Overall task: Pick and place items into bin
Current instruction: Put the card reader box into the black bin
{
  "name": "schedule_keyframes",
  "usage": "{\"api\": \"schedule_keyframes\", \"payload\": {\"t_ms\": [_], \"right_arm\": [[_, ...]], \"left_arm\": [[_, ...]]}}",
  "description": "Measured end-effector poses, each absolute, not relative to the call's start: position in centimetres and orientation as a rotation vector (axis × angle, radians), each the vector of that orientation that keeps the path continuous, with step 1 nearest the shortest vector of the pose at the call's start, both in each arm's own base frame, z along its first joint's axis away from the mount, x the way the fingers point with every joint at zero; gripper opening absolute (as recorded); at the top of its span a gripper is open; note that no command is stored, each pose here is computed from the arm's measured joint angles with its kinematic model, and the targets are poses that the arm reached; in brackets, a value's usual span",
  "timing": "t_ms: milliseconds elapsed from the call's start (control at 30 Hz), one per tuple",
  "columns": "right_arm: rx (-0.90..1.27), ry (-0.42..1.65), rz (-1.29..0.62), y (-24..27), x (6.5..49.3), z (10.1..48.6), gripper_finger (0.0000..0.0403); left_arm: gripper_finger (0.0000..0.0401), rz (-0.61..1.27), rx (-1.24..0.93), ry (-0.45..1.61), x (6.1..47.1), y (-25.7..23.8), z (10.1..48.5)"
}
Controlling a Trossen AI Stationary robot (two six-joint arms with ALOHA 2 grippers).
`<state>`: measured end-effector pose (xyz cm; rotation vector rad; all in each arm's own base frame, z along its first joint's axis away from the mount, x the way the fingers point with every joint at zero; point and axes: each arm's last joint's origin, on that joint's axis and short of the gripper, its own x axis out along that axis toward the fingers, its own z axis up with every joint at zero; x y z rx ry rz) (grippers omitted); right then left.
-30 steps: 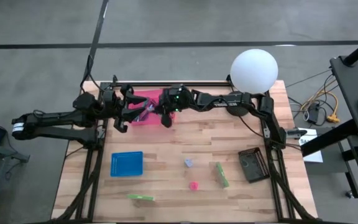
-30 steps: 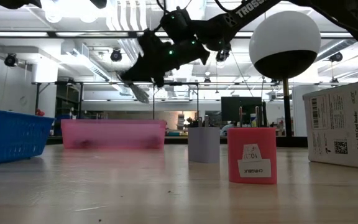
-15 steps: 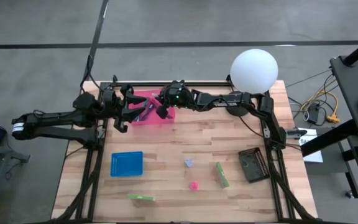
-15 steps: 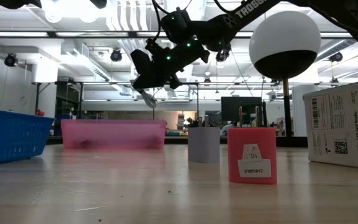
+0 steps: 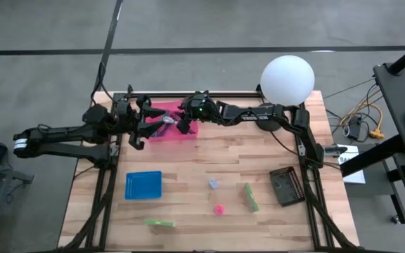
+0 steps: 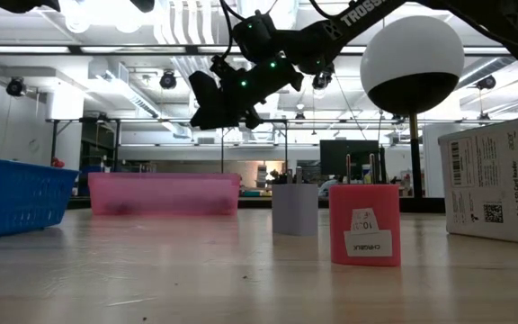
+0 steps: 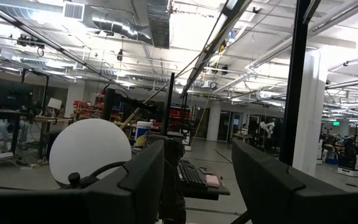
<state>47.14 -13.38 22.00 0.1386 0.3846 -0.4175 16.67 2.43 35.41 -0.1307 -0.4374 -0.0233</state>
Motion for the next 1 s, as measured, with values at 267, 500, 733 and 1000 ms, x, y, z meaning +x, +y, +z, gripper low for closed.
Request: {"api": "schedule_keyframes", "payload": {"t_ms": [267,500,733,1000], "right_arm": [[0.155,0.405,-0.419,-13.3,47.0,21.9,0.0138],[0.301,0.451,-0.277,-12.5,46.3,23.0,0.0137],[0.473,0.533,-0.049,-11.1,45.0,25.0,0.0147],[0.635,0.666,0.154,-8.2,42.7,27.8,0.0158]], "left_arm": [[0.0173,-0.024,-0.131,-0.438,16.7,2.4,35.4],[0.0173,-0.024,-0.132,-0.437,16.7,2.4,35.4],[0.0173,-0.025,-0.139,-0.439,16.7,2.4,35.4],[0.0173,-0.029,-0.157,-0.438,16.7,2.4,35.4]]}}
